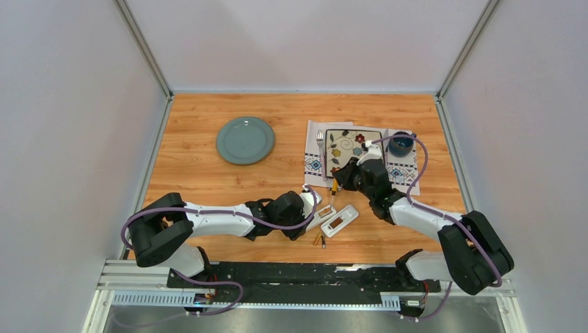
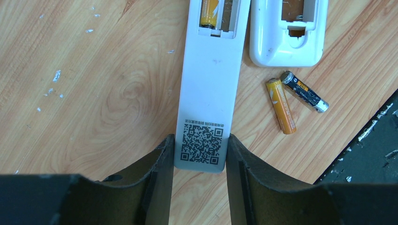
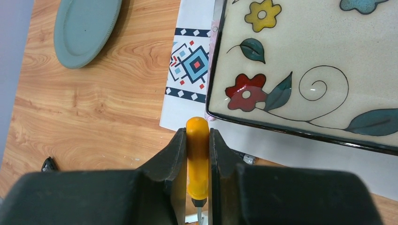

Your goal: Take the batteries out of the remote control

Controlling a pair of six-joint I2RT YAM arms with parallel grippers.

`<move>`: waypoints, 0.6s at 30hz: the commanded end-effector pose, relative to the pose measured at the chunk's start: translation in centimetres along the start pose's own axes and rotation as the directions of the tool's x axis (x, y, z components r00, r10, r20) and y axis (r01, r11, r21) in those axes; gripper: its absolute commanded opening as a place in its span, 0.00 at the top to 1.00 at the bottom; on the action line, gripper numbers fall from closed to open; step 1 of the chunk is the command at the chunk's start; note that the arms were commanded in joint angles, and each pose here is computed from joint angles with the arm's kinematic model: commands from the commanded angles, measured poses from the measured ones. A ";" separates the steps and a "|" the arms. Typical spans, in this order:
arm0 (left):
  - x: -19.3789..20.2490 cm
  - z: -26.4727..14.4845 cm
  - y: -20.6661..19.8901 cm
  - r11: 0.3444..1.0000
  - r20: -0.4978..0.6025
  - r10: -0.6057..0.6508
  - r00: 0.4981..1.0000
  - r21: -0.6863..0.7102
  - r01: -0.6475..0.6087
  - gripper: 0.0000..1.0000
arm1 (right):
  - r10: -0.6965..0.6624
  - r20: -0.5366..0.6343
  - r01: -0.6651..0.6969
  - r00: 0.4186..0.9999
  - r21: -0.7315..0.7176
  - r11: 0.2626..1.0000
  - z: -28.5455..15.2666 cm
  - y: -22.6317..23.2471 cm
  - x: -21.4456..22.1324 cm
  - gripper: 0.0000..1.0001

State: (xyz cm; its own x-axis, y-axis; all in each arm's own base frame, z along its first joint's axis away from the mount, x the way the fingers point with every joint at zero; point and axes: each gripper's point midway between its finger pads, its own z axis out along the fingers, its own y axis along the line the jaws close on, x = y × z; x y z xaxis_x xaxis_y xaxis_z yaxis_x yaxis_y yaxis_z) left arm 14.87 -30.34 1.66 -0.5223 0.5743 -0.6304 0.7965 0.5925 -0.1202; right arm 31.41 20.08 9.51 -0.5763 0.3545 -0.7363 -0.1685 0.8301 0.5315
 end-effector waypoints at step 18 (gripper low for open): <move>7.9 -0.2 -0.1 0.999 -0.268 -0.033 0.963 0.015 0.039 1.00 | 0.165 -0.100 -0.189 0.981 -0.321 0.928 -1.5 6.8 1.1 1.00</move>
State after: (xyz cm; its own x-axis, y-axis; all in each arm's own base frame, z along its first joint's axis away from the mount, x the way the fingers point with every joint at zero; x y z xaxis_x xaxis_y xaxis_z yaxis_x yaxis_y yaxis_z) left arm 14.89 -30.46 1.68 -0.5227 0.5725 -0.6316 0.7966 0.5919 -0.1227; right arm 28.95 24.11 10.72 -0.6612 0.4122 -0.6268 -0.2606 0.6573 0.7071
